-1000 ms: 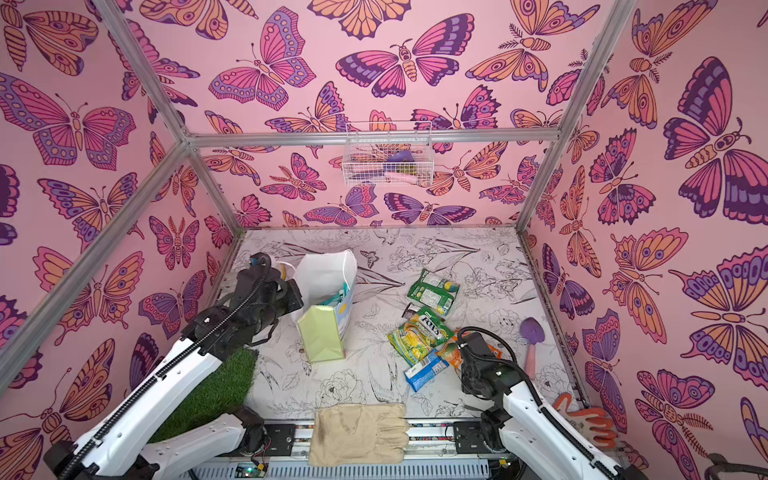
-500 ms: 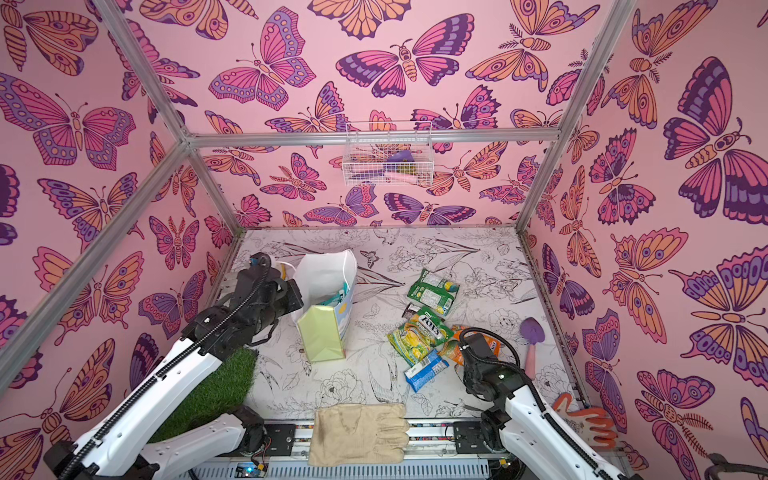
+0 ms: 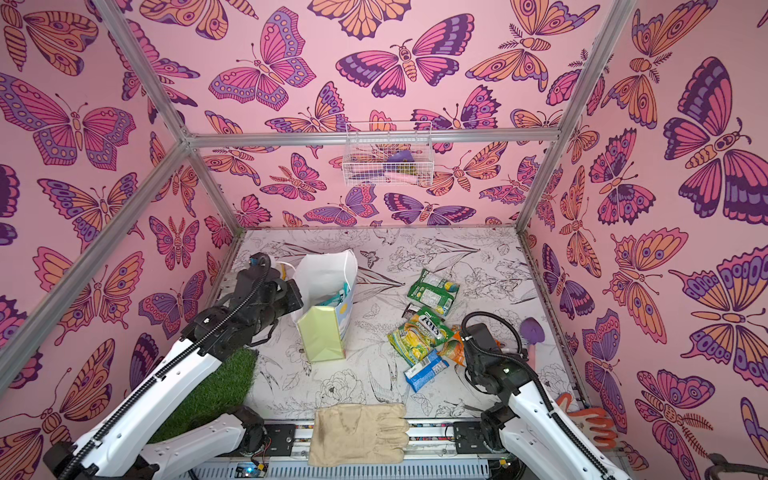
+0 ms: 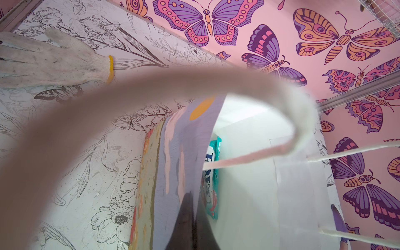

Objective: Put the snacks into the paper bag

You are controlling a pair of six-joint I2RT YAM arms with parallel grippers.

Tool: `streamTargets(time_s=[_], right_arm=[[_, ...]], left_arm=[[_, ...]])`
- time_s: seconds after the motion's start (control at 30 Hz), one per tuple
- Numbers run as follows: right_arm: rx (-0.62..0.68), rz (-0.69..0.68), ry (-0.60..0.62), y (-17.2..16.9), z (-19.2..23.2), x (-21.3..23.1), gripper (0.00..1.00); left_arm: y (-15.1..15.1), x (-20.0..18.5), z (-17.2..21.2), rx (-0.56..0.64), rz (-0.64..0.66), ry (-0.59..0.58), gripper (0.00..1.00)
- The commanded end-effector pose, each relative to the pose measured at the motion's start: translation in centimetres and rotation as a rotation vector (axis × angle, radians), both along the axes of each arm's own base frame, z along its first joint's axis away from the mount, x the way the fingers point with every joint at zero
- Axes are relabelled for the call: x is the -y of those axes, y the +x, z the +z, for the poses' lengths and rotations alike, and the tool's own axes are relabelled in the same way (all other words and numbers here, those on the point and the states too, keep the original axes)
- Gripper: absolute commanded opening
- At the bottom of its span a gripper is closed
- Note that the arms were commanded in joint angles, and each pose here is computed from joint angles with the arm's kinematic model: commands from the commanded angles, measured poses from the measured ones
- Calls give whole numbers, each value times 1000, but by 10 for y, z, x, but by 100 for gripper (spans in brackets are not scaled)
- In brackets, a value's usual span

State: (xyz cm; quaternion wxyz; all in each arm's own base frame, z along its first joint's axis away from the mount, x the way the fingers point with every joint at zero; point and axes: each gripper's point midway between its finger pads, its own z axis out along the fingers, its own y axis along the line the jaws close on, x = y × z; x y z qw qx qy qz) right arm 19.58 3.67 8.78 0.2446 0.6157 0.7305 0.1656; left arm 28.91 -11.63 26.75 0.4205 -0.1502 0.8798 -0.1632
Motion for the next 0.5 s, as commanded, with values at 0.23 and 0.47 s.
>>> streamTargets(time_s=[0.23, 0.47], right_arm=[[-140, 511, 29, 1, 0, -65, 62], [-193, 603, 19, -13, -9, -91, 68]], left_arm=[[1, -4, 7, 34, 13, -4, 0], [2, -3, 6, 28, 13, -10, 0]])
